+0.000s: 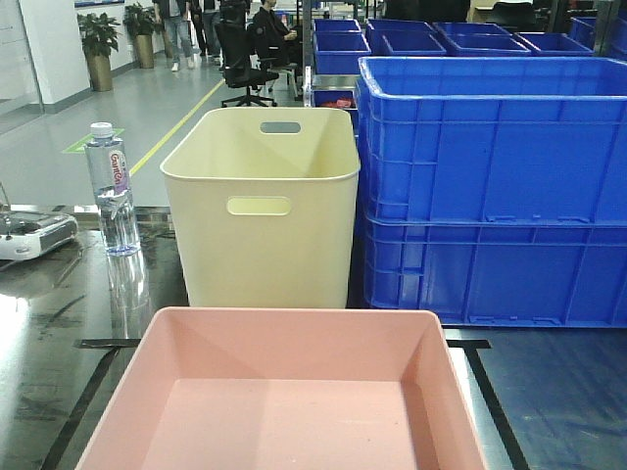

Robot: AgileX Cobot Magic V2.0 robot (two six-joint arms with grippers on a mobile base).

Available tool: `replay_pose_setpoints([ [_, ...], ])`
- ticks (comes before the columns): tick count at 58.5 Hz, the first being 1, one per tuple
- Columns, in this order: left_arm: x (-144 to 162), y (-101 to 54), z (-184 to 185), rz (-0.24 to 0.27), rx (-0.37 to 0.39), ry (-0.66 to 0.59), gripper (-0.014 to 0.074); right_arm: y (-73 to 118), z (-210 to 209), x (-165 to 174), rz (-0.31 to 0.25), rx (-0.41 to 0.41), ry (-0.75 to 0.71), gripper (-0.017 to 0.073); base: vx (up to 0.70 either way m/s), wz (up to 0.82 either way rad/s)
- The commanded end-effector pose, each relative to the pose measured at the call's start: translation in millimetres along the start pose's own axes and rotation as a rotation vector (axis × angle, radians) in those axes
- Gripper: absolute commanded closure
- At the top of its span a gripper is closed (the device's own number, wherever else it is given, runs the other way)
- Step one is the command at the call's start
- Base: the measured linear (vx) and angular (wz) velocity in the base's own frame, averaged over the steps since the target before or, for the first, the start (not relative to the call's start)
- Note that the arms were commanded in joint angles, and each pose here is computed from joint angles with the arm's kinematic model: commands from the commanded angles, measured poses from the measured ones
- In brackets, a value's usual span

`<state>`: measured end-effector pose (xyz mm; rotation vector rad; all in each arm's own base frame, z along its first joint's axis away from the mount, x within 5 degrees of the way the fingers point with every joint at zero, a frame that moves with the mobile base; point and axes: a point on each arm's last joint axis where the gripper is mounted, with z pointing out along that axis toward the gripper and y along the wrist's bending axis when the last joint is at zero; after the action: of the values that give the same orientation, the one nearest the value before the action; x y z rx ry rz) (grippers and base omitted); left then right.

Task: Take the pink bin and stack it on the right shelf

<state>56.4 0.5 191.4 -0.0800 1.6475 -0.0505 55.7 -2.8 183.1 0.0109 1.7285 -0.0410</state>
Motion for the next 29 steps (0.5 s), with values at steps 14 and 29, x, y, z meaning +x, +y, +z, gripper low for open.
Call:
replay_pose_setpoints([
  [14, -2.3, 0.4, 0.3, -0.003, 0.000, -0.070, 0.0601, 0.3, -1.4, -8.4, -0.021, 0.000, -0.102, 0.0571, 0.00, 0.00],
  [29, -2.3, 0.4, 0.3, -0.003, 0.000, -0.070, 0.0601, 0.3, -1.4, -8.4, -0.021, 0.000, -0.102, 0.0571, 0.00, 0.00],
])
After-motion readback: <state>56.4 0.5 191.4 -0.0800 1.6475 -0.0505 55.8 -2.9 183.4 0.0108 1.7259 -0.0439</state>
